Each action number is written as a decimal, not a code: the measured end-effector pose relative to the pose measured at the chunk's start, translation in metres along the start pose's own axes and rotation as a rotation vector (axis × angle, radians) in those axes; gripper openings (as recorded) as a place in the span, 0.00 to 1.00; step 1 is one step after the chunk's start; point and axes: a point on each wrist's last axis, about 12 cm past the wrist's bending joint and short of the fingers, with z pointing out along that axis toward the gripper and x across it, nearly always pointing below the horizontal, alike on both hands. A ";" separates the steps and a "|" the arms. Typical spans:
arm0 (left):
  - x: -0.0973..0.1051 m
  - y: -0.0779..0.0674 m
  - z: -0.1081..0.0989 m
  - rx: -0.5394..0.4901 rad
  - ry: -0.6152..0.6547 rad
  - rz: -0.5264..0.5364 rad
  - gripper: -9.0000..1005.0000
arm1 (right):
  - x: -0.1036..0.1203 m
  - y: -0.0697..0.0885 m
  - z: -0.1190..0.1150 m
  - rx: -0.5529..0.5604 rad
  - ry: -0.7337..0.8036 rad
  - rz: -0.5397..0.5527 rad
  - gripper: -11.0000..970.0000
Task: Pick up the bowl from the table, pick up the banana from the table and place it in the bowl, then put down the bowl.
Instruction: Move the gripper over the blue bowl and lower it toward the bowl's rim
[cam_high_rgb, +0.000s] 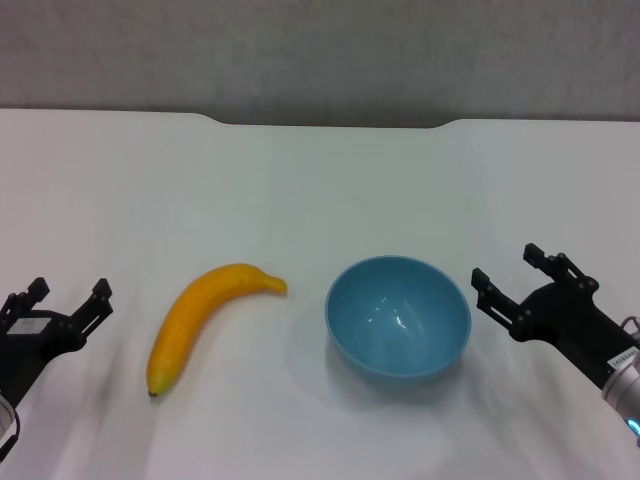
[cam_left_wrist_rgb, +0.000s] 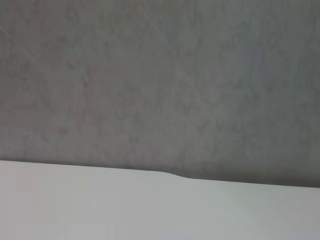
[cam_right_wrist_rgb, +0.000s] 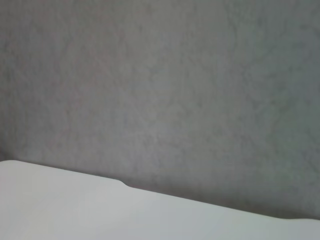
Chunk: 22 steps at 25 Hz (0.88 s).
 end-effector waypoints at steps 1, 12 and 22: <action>0.000 0.000 0.000 0.000 0.000 0.000 0.90 | 0.001 0.000 -0.002 0.004 0.003 0.002 0.84; 0.002 0.000 0.000 -0.004 0.009 0.009 0.90 | 0.007 -0.004 -0.008 0.025 0.028 0.004 0.83; -0.022 -0.003 0.010 0.097 0.007 -0.089 0.90 | -0.014 0.001 0.014 -0.013 0.045 0.078 0.82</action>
